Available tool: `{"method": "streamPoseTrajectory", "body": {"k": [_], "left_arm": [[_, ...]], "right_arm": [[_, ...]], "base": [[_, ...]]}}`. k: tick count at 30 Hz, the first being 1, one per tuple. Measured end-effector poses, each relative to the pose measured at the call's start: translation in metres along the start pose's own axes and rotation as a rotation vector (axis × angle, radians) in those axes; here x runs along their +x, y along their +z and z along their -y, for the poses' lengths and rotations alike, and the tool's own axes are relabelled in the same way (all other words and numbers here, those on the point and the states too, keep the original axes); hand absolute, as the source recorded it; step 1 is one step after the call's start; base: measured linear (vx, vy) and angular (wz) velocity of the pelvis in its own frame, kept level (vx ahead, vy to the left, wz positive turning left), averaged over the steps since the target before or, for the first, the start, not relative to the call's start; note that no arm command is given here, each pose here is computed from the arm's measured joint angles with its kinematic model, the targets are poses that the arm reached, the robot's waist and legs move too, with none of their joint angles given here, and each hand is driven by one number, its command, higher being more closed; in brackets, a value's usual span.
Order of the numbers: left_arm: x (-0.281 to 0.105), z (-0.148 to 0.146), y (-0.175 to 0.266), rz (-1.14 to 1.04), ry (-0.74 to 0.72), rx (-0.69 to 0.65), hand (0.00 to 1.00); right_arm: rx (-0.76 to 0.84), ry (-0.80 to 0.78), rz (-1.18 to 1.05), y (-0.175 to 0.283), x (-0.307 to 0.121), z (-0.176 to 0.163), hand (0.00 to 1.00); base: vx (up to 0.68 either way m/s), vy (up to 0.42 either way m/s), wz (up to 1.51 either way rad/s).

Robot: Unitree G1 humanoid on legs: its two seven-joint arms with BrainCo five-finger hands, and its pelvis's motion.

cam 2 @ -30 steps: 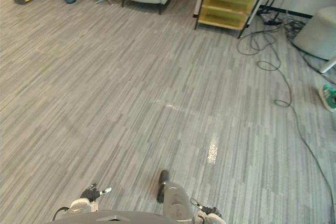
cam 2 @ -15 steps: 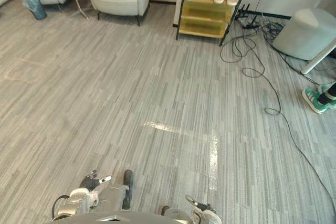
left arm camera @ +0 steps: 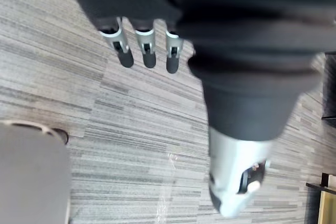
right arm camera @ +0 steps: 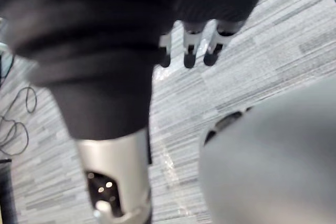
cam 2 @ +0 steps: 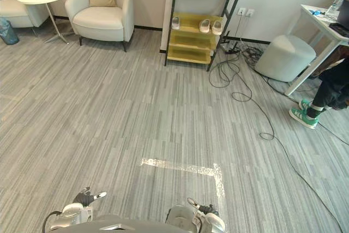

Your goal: Pick up cushions and gather them together orderly.

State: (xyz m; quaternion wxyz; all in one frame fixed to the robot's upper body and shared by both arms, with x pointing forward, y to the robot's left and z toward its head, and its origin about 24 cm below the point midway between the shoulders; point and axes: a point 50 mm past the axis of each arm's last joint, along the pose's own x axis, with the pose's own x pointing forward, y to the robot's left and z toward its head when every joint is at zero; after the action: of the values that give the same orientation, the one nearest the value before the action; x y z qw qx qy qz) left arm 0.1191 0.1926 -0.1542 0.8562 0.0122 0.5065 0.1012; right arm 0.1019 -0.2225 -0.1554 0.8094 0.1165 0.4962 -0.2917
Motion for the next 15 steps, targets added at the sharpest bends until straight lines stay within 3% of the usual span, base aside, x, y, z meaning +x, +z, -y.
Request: {"method": "streamPoseTrajectory", "body": {"k": [8, 15], "left_arm": [[-0.003, 0.011, -0.016, -0.058, -0.016, -0.057, 0.00], [-0.002, 0.015, -0.005, -0.014, -0.027, -0.064, 0.00]], "right_arm": [[0.001, -0.049, -0.021, -0.002, 0.002, 0.018, 0.00], [0.006, -0.067, -0.051, -0.009, 0.002, 0.023, 0.00]], "base": [[0.22, -0.132, 0.07], [0.07, -0.009, 0.03]]}}
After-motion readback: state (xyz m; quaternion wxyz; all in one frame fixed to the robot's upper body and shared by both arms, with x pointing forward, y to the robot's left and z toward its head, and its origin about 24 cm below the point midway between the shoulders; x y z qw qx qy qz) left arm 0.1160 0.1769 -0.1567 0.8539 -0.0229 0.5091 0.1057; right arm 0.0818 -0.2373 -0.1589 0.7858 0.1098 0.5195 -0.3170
